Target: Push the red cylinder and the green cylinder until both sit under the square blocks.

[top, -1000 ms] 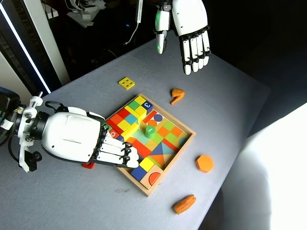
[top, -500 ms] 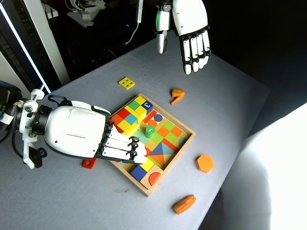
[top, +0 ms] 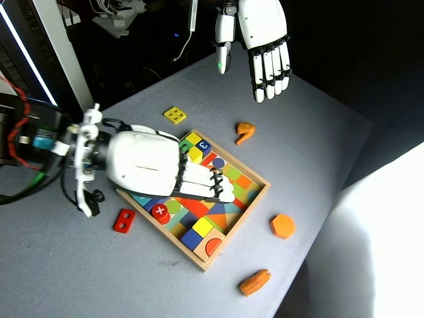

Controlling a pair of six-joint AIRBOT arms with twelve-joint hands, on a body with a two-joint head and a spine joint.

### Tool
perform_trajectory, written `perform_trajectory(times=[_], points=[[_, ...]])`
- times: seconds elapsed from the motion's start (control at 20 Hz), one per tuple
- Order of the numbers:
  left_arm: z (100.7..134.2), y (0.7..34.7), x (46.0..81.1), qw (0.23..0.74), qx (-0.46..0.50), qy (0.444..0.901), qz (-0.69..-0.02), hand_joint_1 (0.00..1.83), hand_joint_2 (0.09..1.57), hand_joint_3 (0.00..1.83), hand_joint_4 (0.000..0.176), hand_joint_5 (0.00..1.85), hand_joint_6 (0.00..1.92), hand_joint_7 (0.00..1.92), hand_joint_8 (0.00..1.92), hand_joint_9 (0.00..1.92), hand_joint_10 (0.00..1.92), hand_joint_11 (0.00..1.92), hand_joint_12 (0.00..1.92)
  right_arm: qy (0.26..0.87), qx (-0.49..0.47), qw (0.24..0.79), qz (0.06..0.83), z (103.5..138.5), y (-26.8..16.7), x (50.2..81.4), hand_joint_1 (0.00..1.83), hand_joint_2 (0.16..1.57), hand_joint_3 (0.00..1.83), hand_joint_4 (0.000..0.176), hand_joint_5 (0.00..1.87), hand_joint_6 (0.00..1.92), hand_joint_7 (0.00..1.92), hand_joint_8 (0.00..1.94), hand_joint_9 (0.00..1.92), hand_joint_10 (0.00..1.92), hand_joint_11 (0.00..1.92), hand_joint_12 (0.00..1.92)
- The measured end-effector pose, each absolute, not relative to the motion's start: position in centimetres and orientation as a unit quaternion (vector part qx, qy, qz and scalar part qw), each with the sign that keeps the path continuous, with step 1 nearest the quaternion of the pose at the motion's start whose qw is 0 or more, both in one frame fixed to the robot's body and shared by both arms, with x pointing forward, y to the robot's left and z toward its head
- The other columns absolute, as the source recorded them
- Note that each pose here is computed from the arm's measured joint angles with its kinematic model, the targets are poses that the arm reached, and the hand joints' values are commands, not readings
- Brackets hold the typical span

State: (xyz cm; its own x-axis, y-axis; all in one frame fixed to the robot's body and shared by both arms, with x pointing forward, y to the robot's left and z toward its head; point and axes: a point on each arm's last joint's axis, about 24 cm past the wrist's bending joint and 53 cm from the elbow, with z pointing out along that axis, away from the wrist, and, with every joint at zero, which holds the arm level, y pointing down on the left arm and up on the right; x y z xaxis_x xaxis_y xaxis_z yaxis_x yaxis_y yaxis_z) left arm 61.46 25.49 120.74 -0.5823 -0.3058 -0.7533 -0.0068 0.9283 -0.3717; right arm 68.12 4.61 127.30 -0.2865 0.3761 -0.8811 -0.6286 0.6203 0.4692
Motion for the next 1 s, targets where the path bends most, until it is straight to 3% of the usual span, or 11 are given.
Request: perform_trajectory(times=[0.15, 0.35, 0.6, 0.75, 1.0], points=[[120.7, 25.5, 61.5, 0.448, -0.089, 0.874, -0.167, 0.12, 1.35, 0.0, 0.029, 0.18, 0.0, 0.15, 0.0, 0.13, 0.0, 0.0, 0.44, 0.678, -0.096, 0.586, 0.434, 127.2, 6.3, 68.0, 0.05, 1.19, 0.0, 0.0, 0.93, 0.03, 0.13, 0.0, 0.04, 0.01, 0.0, 0.0], [120.7, 25.5, 61.5, 0.448, -0.09, 0.874, -0.167, 0.1, 1.35, 0.0, 0.031, 0.17, 0.0, 0.15, 0.0, 0.11, 0.01, 0.0, 0.38, 0.678, -0.088, 0.575, 0.45, 127.0, 7.9, 68.1, 0.05, 1.19, 0.0, 0.0, 0.93, 0.03, 0.16, 0.01, 0.05, 0.02, 0.0, 0.0], [120.8, 25.5, 61.5, 0.447, -0.099, 0.872, -0.172, 0.07, 1.36, 0.0, 0.026, 0.18, 0.0, 0.16, 0.01, 0.13, 0.0, 0.0, 0.4, 0.675, -0.073, 0.576, 0.455, 127.1, 8.1, 68.7, 0.04, 1.19, 0.0, 0.0, 0.92, 0.02, 0.16, 0.0, 0.05, 0.02, 0.0, 0.0], [120.8, 25.6, 61.5, 0.447, -0.098, 0.872, -0.171, 0.08, 1.35, 0.0, 0.039, 0.19, 0.0, 0.17, 0.0, 0.15, 0.0, 0.0, 0.46, 0.685, -0.073, 0.564, 0.456, 125.7, 8.4, 68.4, 0.04, 1.19, 0.0, 0.0, 0.93, 0.02, 0.14, 0.0, 0.03, 0.01, 0.0, 0.0], [120.7, 25.6, 61.5, 0.447, -0.093, 0.874, -0.167, 0.14, 1.34, 0.0, 0.036, 0.19, 0.01, 0.16, 0.01, 0.14, 0.01, 0.0, 0.45, 0.69, -0.067, 0.553, 0.462, 125.3, 8.4, 68.4, 0.04, 1.19, 0.0, 0.0, 0.92, 0.02, 0.12, 0.0, 0.02, 0.0, 0.0, 0.0]])
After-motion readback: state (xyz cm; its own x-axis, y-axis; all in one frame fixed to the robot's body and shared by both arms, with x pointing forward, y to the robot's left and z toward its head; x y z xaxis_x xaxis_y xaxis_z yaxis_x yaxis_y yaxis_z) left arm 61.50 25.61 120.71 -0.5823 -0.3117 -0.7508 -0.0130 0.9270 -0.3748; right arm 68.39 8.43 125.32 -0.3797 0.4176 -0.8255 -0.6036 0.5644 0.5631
